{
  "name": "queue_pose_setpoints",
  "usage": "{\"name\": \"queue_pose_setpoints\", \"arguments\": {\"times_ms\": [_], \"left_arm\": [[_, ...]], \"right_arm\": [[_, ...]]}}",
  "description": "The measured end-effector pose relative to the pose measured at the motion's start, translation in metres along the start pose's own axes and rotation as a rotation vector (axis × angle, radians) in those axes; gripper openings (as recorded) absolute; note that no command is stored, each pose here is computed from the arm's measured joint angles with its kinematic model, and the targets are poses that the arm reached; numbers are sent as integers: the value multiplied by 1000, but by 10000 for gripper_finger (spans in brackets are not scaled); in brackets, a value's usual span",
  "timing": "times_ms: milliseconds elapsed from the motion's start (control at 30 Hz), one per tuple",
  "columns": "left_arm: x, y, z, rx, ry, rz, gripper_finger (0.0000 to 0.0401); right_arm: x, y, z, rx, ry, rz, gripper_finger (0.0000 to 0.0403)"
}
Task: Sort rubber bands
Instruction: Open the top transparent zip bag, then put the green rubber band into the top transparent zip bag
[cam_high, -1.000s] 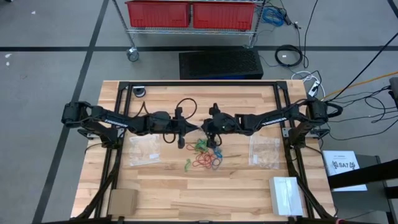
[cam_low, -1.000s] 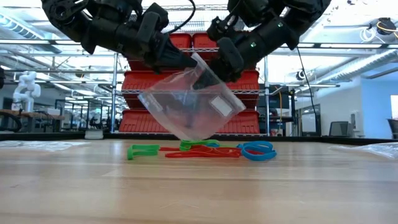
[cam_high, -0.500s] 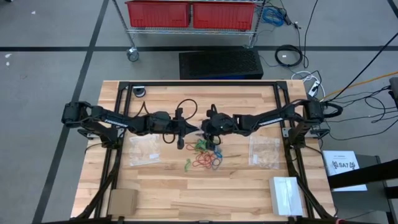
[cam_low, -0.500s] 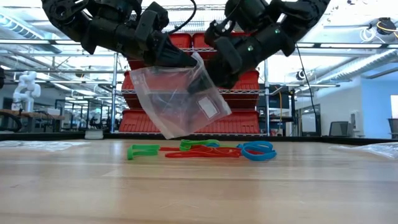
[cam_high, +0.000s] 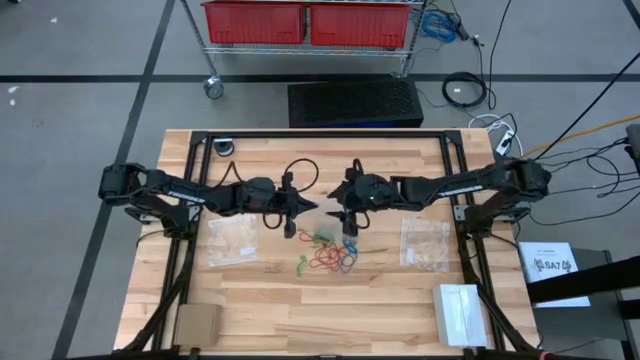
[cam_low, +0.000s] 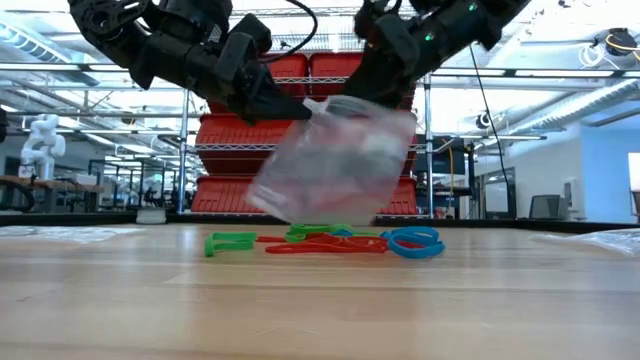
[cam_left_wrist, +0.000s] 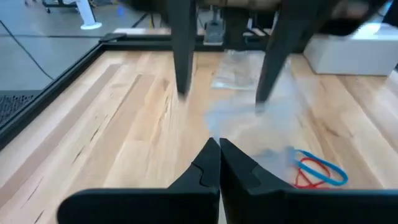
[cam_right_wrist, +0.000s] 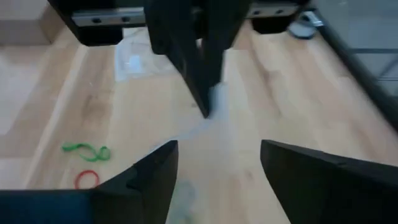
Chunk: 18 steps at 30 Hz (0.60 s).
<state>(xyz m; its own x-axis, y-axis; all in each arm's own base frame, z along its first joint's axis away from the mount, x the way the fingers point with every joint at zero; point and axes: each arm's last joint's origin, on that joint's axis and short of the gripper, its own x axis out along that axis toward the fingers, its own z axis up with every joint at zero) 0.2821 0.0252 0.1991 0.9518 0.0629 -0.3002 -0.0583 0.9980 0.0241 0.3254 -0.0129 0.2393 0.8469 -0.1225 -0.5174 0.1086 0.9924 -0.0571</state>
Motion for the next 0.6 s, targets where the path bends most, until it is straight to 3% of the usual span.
{"name": "queue_pose_setpoints", "arguments": {"times_ms": [133,300,600], "left_arm": [[0,4,-1,-2,5,15,0],[-5,10,2,-1,10,74,0],[-35,17,27,19,-72,129,0]], "right_arm": [[-21,6,7,-25,-12,-57,228],[-32,15,5,-27,31,-33,229],[2,23,-34,16,298,-39,228]]}}
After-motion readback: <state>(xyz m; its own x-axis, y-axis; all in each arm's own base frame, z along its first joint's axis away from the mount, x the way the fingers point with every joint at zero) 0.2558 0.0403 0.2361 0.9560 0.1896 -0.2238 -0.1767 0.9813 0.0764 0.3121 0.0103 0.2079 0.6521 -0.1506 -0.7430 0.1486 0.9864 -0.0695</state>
